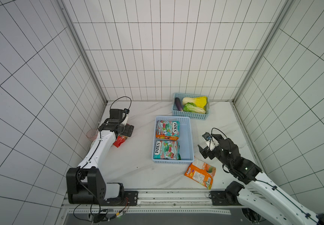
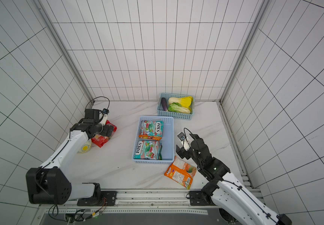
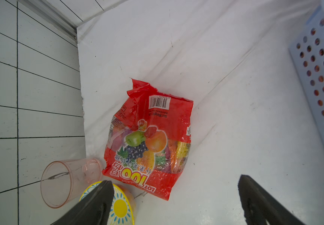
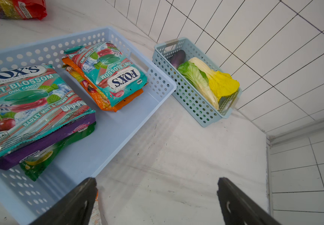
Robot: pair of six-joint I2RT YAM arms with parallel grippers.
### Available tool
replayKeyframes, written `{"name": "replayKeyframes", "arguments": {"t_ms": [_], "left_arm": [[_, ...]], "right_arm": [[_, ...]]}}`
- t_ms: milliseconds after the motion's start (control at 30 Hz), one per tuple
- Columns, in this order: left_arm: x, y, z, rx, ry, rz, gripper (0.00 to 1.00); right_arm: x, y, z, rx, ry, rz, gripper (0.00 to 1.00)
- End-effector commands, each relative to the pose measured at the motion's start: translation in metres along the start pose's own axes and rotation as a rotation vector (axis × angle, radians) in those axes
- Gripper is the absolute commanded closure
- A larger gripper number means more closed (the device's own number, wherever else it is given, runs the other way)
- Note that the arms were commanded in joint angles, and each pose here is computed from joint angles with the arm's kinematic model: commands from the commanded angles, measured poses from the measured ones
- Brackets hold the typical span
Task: Put the candies in the basket
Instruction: Pick up the candy at the center of the board.
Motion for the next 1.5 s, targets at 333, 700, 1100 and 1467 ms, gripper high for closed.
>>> {"name": "replayKeyframes", "arguments": {"t_ms": [333,700,1100,1467], "left_arm": [[0.05,0.009,-0.003,0.247,0.146,0.048,0.03],[0.107,0.005,-0.015,0.288,0.246,0.054,0.11],[0.124,0.002,-0.016,0.339,0.251,0.077,1.0],[0.08,-0.016,0.022,0.415,0.078,0.06,1.0]], "right_arm": [[-0.002,-0.009,-0.002,-0.004,-0.023,-0.105,0.01],[0.0,-0.008,-0.004,-0.011,-0.02,-0.104,0.01],[-0.003,-0.011,-0.004,-0.011,-0.031,-0.132,0.01],[-0.005,-0.014,-0.005,-0.017,-0.026,-0.16,0.01]]}}
Point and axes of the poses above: each gripper's point midway between its finger pads, its own x axis out along the fingers, its own y axis along the line the jaws close on, z = x × y, the point moved 8 cm from there along -x, back along the fingers, and after that the axes turned 10 degrees about -x, right-handed, at the moved point
